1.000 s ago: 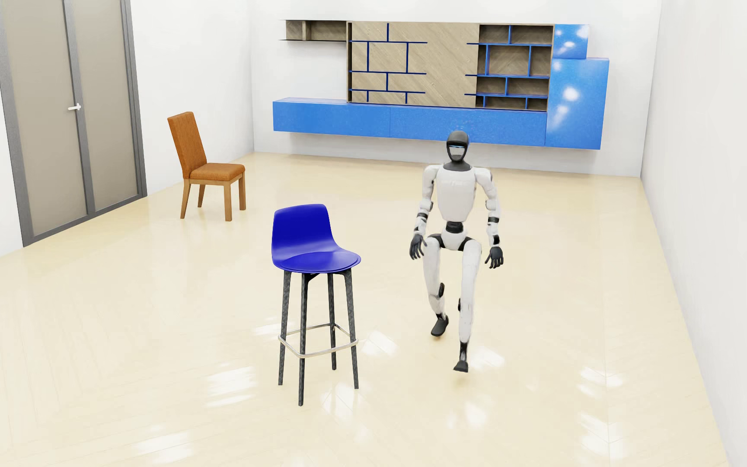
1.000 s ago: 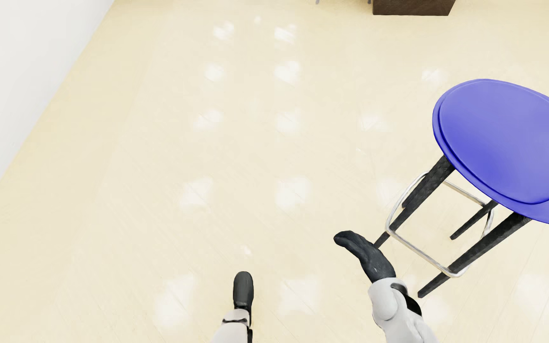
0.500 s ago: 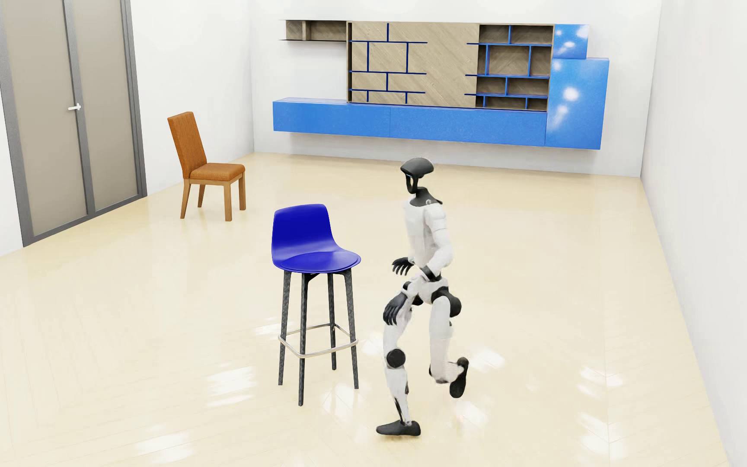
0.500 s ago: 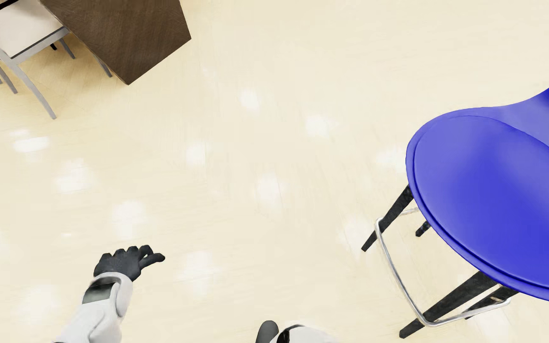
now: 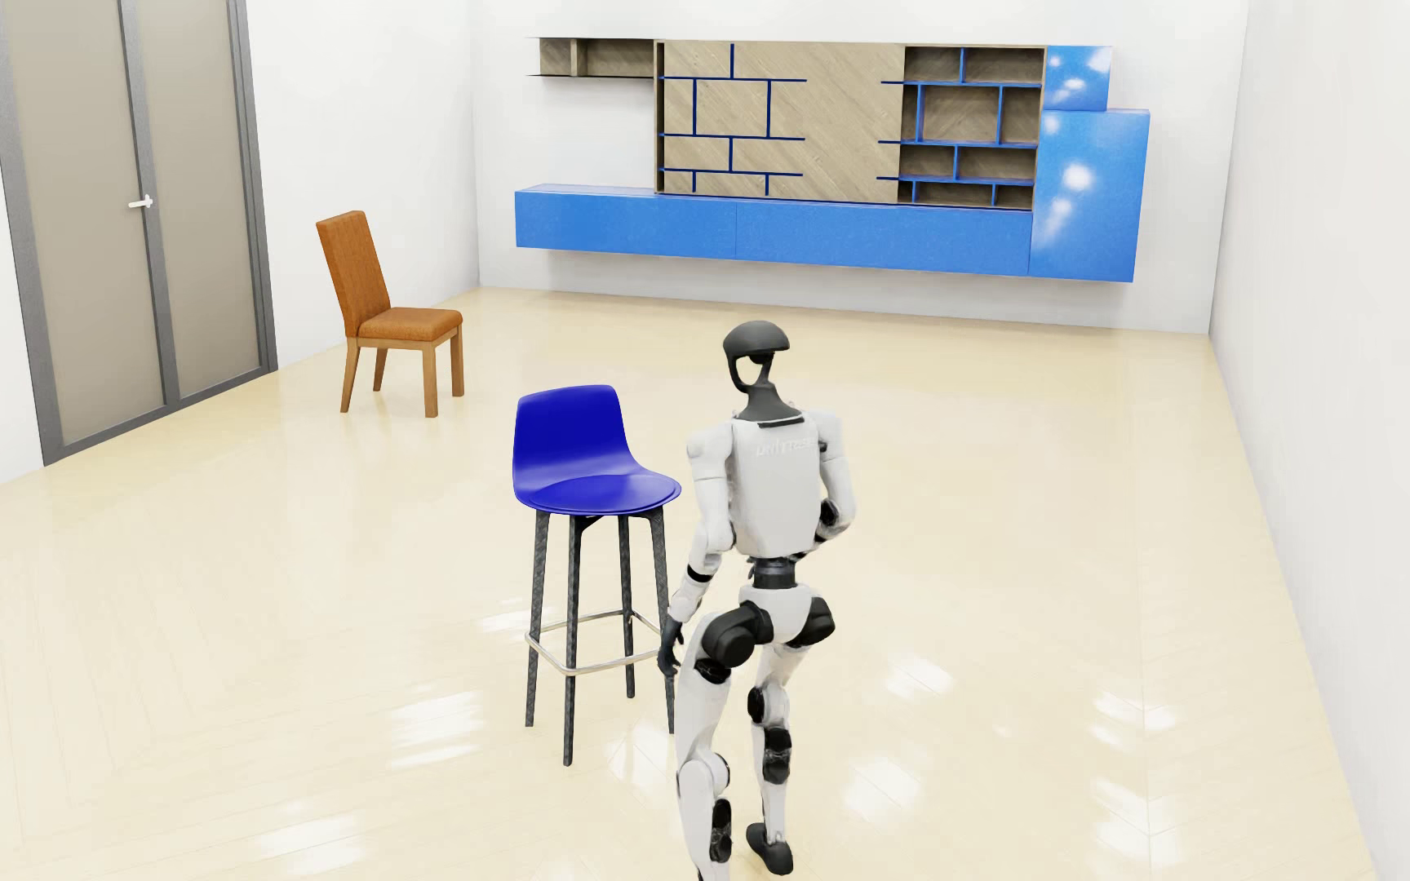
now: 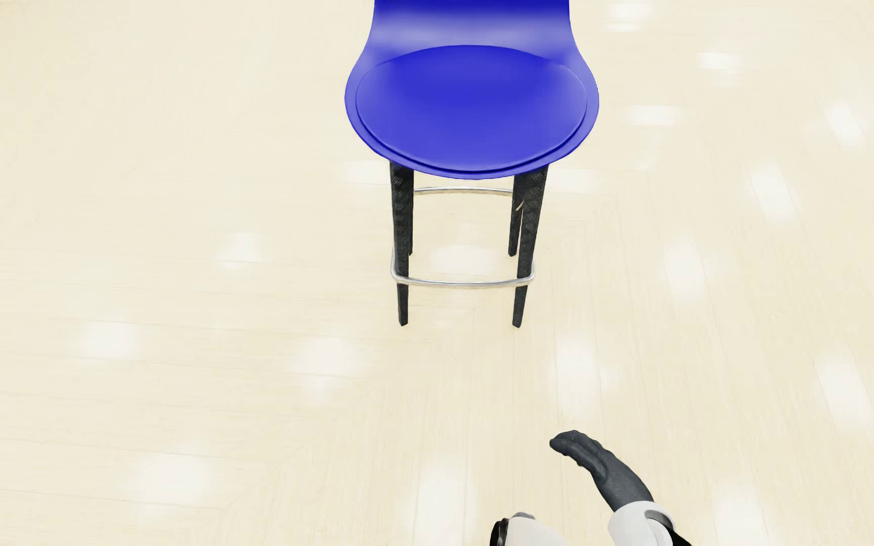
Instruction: Walk to the stool
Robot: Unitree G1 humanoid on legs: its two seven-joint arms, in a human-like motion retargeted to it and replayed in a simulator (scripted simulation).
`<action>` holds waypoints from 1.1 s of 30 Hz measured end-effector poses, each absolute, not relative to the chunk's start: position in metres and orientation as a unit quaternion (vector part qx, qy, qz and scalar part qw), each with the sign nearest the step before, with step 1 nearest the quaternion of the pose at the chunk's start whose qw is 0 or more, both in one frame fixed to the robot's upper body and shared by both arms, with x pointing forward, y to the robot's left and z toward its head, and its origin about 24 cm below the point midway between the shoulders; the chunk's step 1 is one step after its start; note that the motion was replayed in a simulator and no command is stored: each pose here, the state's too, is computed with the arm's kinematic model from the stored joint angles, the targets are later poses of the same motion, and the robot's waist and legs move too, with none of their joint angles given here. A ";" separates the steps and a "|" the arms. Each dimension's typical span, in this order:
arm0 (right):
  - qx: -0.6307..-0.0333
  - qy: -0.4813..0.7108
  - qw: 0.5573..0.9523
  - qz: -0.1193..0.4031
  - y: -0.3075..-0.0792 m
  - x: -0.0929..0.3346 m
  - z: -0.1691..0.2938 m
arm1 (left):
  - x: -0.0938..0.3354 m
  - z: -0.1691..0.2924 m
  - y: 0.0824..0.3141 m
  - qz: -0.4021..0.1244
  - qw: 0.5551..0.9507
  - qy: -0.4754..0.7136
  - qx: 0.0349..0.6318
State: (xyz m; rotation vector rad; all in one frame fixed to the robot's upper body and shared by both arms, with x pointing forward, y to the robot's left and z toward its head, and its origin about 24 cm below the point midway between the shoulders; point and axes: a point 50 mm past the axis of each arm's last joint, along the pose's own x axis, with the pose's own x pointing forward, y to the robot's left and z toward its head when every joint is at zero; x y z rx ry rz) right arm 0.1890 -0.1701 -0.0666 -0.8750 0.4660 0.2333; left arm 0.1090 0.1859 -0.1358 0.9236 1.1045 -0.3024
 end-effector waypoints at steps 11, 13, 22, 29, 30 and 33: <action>-0.407 0.507 0.750 0.121 -0.196 0.097 -0.154 | 0.132 -0.123 0.236 -0.032 0.768 0.478 0.425; -0.384 0.498 0.774 0.063 -0.201 0.089 -0.153 | 0.122 -0.133 0.232 -0.134 0.720 0.509 0.452; -0.291 0.585 0.757 -0.012 -0.222 0.050 -0.154 | 0.165 -0.125 0.146 -0.147 0.801 0.394 0.426; -0.264 0.569 0.779 -0.002 -0.203 0.071 -0.156 | 0.174 -0.127 0.152 -0.192 0.761 0.405 0.469; -0.276 0.559 0.781 0.026 -0.200 0.079 -0.155 | 0.167 -0.130 0.161 -0.176 0.759 0.423 0.463; -0.308 0.525 0.792 0.045 -0.199 0.100 -0.149 | 0.140 -0.141 0.183 -0.138 0.745 0.481 0.442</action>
